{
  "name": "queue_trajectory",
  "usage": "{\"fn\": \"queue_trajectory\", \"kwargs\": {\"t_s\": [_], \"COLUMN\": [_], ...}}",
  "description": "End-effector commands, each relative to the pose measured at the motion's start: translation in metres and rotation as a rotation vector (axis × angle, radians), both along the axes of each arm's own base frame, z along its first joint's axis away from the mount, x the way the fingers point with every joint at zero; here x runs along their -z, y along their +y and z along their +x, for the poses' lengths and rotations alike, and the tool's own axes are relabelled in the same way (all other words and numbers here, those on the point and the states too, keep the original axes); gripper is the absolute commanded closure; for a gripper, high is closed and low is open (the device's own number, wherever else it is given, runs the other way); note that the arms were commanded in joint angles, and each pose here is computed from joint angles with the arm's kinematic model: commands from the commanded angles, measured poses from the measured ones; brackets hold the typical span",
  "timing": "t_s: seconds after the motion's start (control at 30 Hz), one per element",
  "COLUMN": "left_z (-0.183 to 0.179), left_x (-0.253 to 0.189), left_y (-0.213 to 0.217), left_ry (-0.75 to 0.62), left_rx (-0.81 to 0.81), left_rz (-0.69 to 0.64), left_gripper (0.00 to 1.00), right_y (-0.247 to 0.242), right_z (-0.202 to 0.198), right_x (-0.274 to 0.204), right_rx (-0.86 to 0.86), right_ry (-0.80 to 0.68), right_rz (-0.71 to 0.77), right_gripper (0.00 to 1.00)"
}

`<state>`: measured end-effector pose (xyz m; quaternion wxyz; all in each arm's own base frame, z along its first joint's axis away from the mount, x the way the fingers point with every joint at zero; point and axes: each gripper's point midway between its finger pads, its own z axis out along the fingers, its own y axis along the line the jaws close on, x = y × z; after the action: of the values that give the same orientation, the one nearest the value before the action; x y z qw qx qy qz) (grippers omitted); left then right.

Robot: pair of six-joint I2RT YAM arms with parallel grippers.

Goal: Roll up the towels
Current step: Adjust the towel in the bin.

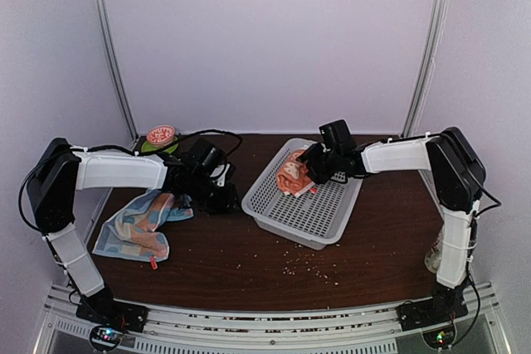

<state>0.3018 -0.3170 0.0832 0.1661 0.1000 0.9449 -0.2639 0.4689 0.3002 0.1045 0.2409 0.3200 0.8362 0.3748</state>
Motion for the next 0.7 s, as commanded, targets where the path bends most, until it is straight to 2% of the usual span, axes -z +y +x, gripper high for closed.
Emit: {"fn": "queue_trajectory", "kwargs": {"t_s": [0.0, 0.1, 0.3, 0.47, 0.67], "left_z": [0.007, 0.008, 0.012, 0.012, 0.012], "left_x": [-0.009, -0.013, -0.018, -0.018, -0.016], "left_y": [0.003, 0.005, 0.005, 0.006, 0.006], "left_ry": [-0.050, -0.061, -0.073, -0.071, -0.070], "left_rx": [0.001, 0.000, -0.008, -0.013, -0.012], "left_rz": [0.000, 0.007, 0.012, 0.020, 0.023], "left_gripper": [0.71, 0.71, 0.71, 0.71, 0.71], "right_y": [-0.012, -0.018, 0.008, 0.039, 0.044], "right_z": [-0.015, -0.015, 0.008, 0.022, 0.013], "right_x": [-0.042, -0.064, -0.093, -0.066, -0.012], "right_rx": [-0.074, -0.091, -0.172, -0.220, -0.246], "right_ry": [-0.016, -0.064, -0.147, -0.081, 0.042], "right_rz": [-0.093, -0.134, -0.112, -0.070, -0.114], "right_gripper": [0.37, 0.37, 0.60, 0.73, 0.77]}}
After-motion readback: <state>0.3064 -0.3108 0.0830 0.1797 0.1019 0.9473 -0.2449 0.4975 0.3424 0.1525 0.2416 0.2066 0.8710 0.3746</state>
